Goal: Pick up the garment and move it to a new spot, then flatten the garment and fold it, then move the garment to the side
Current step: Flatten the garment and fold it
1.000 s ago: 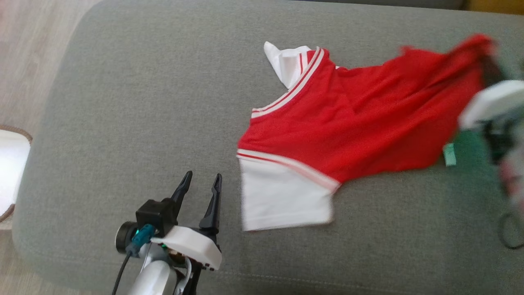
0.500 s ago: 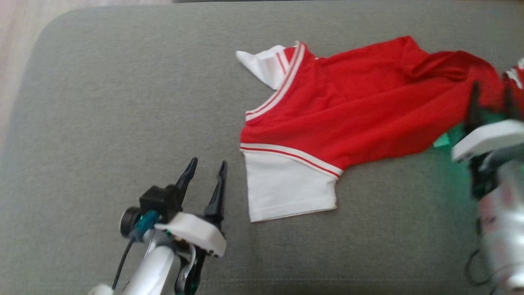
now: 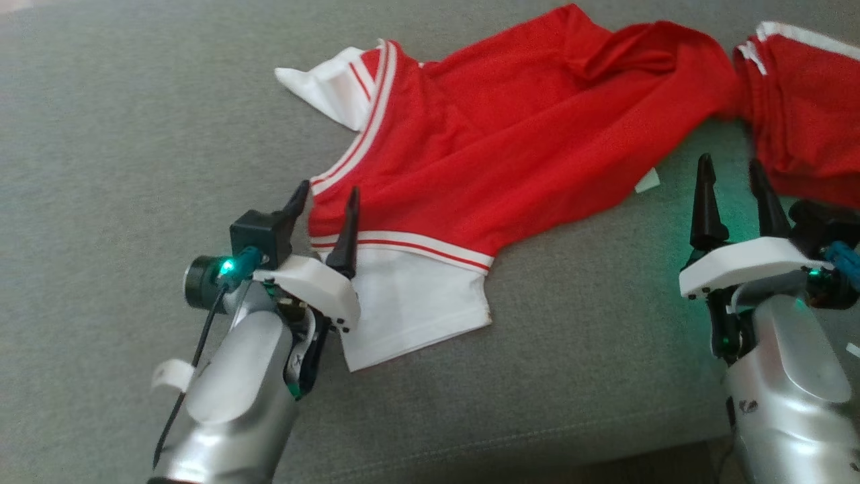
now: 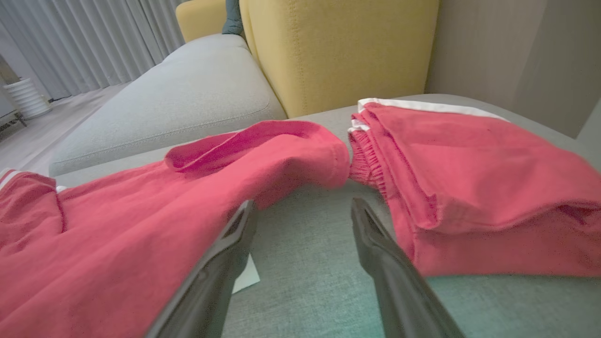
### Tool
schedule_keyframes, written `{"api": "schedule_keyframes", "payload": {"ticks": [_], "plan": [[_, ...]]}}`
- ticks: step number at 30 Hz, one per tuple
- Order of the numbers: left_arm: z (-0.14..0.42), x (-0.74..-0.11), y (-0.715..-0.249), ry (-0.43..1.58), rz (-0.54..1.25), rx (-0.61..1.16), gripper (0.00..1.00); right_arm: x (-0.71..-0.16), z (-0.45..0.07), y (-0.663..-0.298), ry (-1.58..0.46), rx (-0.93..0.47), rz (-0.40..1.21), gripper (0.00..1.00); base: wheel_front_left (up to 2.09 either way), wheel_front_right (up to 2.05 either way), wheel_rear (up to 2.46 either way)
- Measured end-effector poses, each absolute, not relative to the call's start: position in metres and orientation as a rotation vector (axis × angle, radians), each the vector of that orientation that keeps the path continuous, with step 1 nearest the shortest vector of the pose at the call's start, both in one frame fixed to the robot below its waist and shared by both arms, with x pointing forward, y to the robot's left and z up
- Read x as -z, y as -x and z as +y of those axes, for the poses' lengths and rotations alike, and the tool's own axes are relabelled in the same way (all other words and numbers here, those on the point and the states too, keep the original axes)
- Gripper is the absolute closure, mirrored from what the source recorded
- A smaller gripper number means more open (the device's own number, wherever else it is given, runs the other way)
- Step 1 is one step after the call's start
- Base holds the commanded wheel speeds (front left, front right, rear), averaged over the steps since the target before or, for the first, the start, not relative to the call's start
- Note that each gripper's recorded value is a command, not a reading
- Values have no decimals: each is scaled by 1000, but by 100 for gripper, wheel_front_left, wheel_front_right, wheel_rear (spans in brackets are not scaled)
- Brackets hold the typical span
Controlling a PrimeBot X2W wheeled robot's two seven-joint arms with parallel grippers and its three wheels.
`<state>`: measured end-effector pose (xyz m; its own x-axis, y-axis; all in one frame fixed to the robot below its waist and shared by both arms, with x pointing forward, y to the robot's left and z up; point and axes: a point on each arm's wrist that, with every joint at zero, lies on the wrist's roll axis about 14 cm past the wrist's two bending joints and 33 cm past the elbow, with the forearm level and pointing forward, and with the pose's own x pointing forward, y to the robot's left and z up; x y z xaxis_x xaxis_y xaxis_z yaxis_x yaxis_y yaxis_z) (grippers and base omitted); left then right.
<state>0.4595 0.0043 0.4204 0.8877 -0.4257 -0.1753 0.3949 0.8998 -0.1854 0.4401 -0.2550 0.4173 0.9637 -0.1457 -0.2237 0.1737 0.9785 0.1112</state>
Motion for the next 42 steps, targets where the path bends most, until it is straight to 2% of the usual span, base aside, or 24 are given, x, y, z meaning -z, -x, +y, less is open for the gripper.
{"api": "schedule_keyframes", "payload": {"ticks": [8, 9, 10, 11, 16, 21, 31, 32, 33, 34, 42], "plan": [[3, -374, -471, -6, 323, 412, 0, -414, -271, -435, -142, 211, 212, 0, 0, 0, 0], [2, -374, -474, -10, 321, 413, 9, -414, -271, -435, -145, 212, 212, 0, 0, 0, 0], [1, -374, -477, -9, 319, 413, 82, -414, -271, -435, -149, 212, 212, 0, 0, 0, 0], [0, -374, -479, -14, 320, 414, 100, -414, -270, -435, -150, 212, 210, 0, 0, 0, 0], [14, -381, -485, 9, 313, 340, 100, -417, -265, -438, -162, 201, 200, 0, 0, 0, 0], [77, -401, -496, 39, 243, 129, 100, -412, -253, -435, -171, 172, 218, 0, 0, 0, 0], [127, -409, -490, 29, 211, -15, 100, -399, -225, -436, -167, 93, 271, 0, 0, 0, 0], [129, -412, -489, 23, 202, -19, 61, -399, -222, -437, -164, 81, 271, 0, 0, 0, 0], [130, -413, -488, 17, 197, -19, 9, -399, -217, -437, -164, 66, 274, 0, 0, 0, 0], [130, -414, -486, 12, 195, -17, 0, -399, -213, -437, -165, 54, 276, 0, 0, 0, 0], [130, -413, -464, 29, 202, -13, 0, -397, -182, -438, -154, -51, 296, 0, 0, 0, 0]]}}
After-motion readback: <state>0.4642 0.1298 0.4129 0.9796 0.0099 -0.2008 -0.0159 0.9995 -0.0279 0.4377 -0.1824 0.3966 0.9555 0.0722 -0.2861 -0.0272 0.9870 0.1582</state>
